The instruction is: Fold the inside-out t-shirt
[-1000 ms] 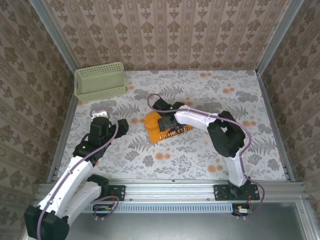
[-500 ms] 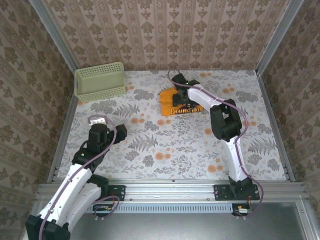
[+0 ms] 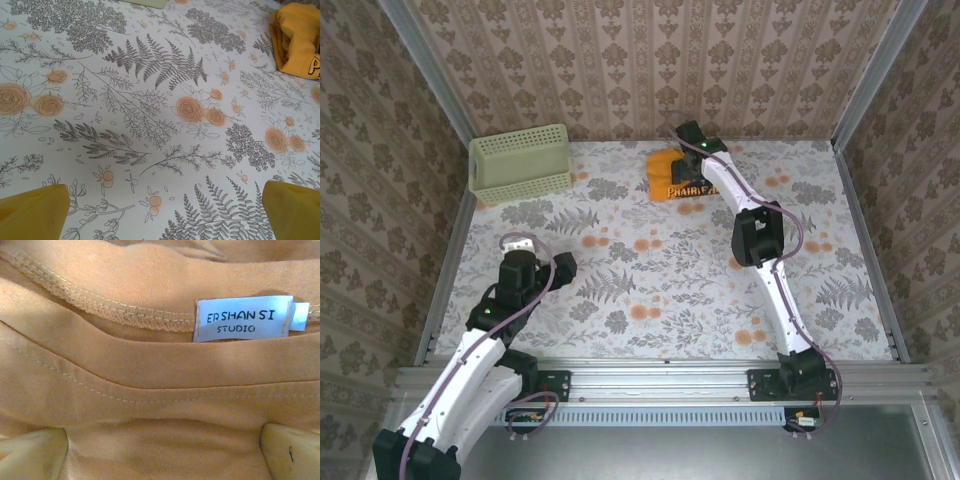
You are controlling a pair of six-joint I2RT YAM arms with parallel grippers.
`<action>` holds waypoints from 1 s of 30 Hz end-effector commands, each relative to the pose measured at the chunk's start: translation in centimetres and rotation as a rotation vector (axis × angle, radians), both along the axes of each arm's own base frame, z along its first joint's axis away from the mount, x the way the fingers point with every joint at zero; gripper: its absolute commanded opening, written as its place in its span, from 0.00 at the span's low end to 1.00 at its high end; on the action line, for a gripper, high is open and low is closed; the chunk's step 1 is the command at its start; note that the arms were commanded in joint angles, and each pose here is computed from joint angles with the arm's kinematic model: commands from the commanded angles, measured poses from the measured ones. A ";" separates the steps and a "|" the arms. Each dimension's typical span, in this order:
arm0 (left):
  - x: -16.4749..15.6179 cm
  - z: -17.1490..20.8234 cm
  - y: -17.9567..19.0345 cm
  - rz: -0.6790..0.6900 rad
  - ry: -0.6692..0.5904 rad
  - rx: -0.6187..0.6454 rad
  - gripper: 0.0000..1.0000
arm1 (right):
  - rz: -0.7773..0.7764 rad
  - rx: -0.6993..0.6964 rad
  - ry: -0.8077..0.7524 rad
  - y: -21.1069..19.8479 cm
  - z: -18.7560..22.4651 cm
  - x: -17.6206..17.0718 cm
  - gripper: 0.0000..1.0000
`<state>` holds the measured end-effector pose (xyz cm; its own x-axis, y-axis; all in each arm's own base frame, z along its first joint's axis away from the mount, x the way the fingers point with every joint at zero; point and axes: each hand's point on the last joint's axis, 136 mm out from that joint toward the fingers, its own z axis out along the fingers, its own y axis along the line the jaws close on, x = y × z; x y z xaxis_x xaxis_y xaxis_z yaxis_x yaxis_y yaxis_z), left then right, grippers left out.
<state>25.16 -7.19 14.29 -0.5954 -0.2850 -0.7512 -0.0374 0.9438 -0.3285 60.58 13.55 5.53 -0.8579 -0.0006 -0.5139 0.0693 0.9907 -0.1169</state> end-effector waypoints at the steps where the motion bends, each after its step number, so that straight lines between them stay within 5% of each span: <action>1: 0.4 0.8 0.4 0.010 -0.040 0.019 1.00 | 0.005 -0.008 0.053 -1.1 -1.4 -0.3 1.00; 5: 0.9 1.4 0.8 0.032 -0.050 0.035 1.00 | -0.005 0.032 0.029 -1.4 0.5 -0.2 1.00; 12: 1.7 4.1 2.8 0.127 -0.096 0.112 1.00 | -0.009 0.085 -0.048 -1.4 10.0 -2.7 1.00; 23: 3.8 5.8 8.2 0.408 -0.211 0.359 1.00 | -0.041 0.151 -0.237 -4.1 16.7 -15.3 1.00; 30: 7.4 2.7 10.1 0.391 -0.119 0.611 1.00 | -0.146 0.057 -0.537 -10.6 17.8 -22.9 1.00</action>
<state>31.41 1.40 16.64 -0.4454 -0.0661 -0.8929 -0.3791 0.9174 0.1212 37.93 5.33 21.31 -0.6297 0.1196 -0.7676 0.1617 0.9866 0.0211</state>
